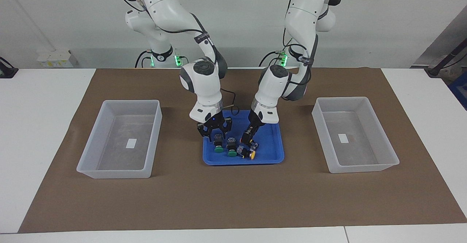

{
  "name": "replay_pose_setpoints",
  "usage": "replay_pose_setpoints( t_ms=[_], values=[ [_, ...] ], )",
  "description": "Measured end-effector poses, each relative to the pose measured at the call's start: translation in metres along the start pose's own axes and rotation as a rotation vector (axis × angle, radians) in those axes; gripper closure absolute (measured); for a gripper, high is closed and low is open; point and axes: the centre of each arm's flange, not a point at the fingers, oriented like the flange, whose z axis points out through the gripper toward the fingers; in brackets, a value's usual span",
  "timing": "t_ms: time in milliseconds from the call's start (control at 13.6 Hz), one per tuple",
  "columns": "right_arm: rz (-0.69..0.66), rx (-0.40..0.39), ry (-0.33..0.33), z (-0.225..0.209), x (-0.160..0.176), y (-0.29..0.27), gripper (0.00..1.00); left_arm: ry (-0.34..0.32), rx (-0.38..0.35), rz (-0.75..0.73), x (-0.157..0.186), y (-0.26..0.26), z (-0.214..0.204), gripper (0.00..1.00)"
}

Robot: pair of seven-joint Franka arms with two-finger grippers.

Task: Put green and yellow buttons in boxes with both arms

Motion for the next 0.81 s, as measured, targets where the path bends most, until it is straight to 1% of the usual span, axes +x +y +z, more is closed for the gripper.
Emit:
replay_pose_setpoints(
  t_ms=[147,368,442,516,589,811],
  values=[
    [-0.002,0.005,0.006,0.006,-0.005,0.001,0.40,-0.002,0.064,0.014,0.017,0.010,-0.008,0.65],
    [-0.005,0.008,0.006,0.013,-0.011,0.001,0.41,0.000,0.125,0.027,0.046,0.032,-0.036,0.65],
    [-0.007,0.007,0.004,0.014,-0.012,0.001,0.46,0.001,0.141,0.038,0.060,0.038,-0.050,0.65],
    [-0.012,0.002,0.006,0.014,-0.012,0.001,0.48,0.000,0.158,0.053,0.077,0.043,-0.069,0.65],
    [-0.004,-0.004,0.014,0.012,-0.011,0.000,0.60,-0.001,0.172,0.070,0.093,0.045,-0.089,0.65],
    [0.066,-0.014,0.049,-0.020,-0.001,0.003,0.60,-0.017,0.223,0.161,0.143,0.040,-0.142,0.65]
  ],
)
